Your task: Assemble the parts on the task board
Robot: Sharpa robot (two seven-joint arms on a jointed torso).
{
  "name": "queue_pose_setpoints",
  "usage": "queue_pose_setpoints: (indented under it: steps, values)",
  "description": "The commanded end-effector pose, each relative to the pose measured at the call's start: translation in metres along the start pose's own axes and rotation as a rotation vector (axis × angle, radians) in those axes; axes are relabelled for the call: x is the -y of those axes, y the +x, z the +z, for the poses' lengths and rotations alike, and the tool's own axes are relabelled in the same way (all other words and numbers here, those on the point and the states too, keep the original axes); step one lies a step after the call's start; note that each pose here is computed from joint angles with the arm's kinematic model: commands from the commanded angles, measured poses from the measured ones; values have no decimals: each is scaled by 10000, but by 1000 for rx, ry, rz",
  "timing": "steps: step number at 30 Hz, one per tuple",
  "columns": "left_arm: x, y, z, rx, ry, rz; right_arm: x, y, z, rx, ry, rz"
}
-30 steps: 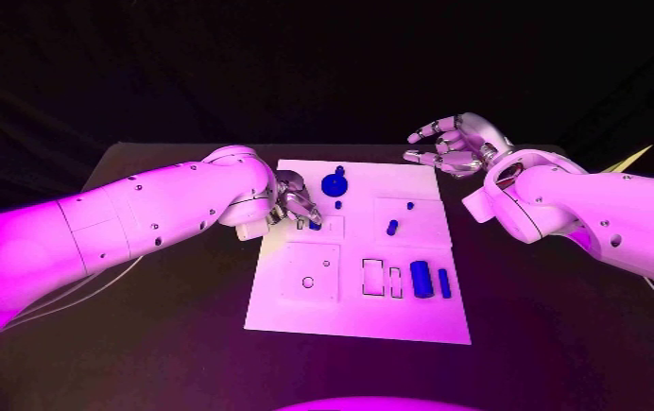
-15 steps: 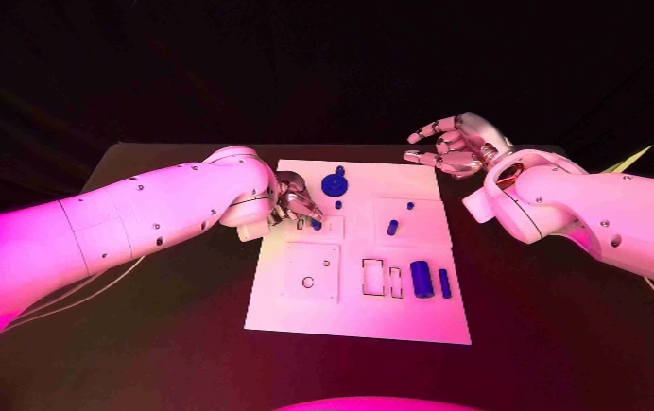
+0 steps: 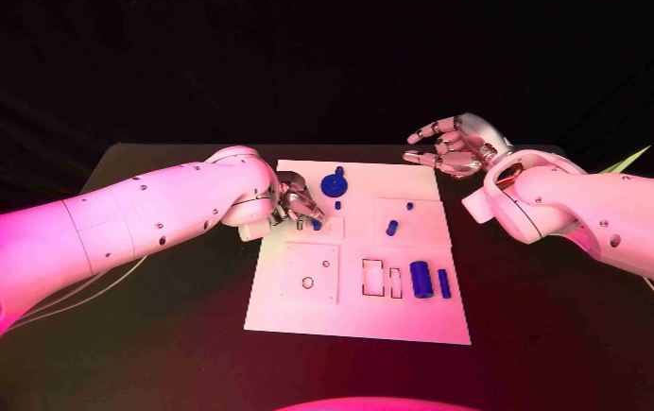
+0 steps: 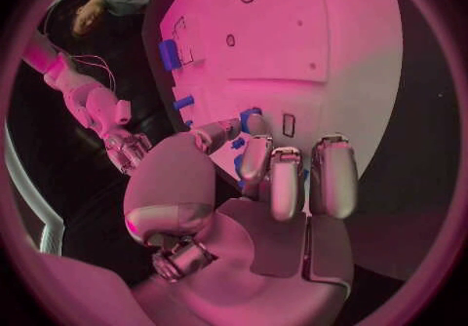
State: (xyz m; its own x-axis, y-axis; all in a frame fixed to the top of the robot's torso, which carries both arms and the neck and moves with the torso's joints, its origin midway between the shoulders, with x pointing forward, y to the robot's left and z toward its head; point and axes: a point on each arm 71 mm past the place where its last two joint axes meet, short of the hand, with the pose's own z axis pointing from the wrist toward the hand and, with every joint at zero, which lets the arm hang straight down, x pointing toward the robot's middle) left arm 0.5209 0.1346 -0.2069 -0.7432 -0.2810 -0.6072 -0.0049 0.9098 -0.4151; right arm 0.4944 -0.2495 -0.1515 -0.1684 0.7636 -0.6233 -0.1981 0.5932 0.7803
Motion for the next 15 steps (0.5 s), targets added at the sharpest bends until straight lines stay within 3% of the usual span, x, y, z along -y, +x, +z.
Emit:
queue_pose_setpoints:
  steps: [1,15]
  values:
    - [28,14,10,-9,4,4,-3,7,-2,-4,-3,-1]
    - [12,21,28,-20,-6,14,-4,8,-7,-5,-4,0]
